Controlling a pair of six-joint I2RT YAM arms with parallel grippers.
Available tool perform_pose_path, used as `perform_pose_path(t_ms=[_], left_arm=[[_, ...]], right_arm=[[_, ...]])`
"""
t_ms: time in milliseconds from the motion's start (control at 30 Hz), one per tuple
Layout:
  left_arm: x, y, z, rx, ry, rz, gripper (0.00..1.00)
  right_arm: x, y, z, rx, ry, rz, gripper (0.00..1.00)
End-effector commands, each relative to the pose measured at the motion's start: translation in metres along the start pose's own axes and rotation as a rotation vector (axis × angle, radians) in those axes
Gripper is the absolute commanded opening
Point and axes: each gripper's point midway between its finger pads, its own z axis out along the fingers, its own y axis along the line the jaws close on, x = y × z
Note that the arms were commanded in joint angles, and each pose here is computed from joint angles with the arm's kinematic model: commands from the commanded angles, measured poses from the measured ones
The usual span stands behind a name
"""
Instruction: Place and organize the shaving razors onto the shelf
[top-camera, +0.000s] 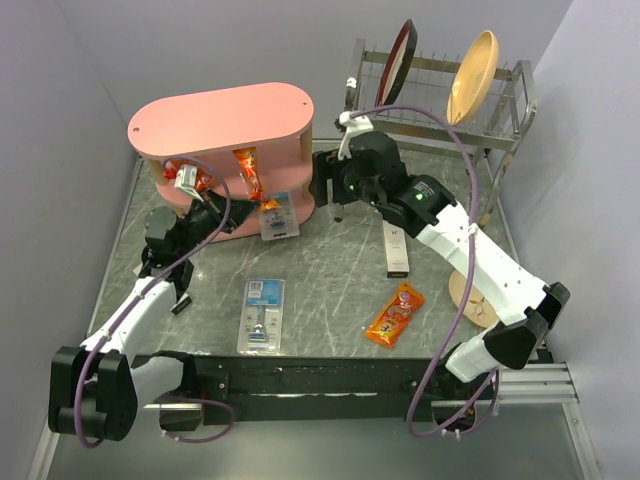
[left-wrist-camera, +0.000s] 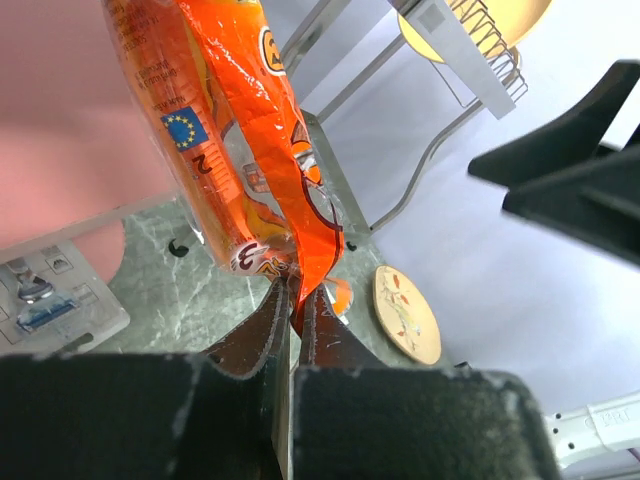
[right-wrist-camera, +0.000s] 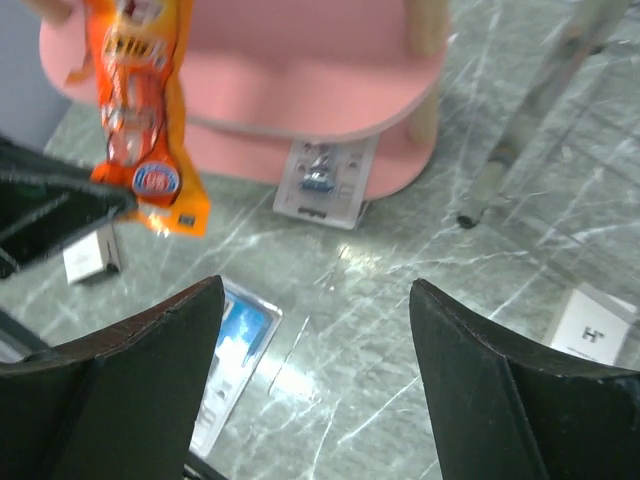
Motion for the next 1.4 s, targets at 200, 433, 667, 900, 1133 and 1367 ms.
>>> perform_pose_path(t_ms=[200,433,667,900,1133,1367], left_arm=[[-0.017,0.001,0.001,-0.029,-0.073,-0.047,0.01],[-0.027,0.020,0.001,-0.090,-0.105,-0.058,0.01],[-0.025,0.033,0.010,-0.113,-0.080,-0.087,0.04],[-0.027,0.041,0.016,-0.127,-0.087,-0.102,0.04],[-0.026,0.045,0.019,-0.141,-0.068,-0.107,0.06],[-0.029,0.047,0.027,-0.134,-0.061,-0.127,0.07]], right_arm=[[0.032,0.032,0.017,-0.268,0.132,-0.052,0.82],[0.041,0.057,0.027,-0.603,0.206,0.101,0.76],[0.033,0.075,0.040,-0.720,0.168,0.215,0.75],[0.023,0.085,0.062,-0.769,0.172,0.408,0.75],[0.043,0.077,0.098,-0.633,0.275,0.612,0.70],[0.043,0.078,0.118,-0.593,0.297,0.748,0.66]])
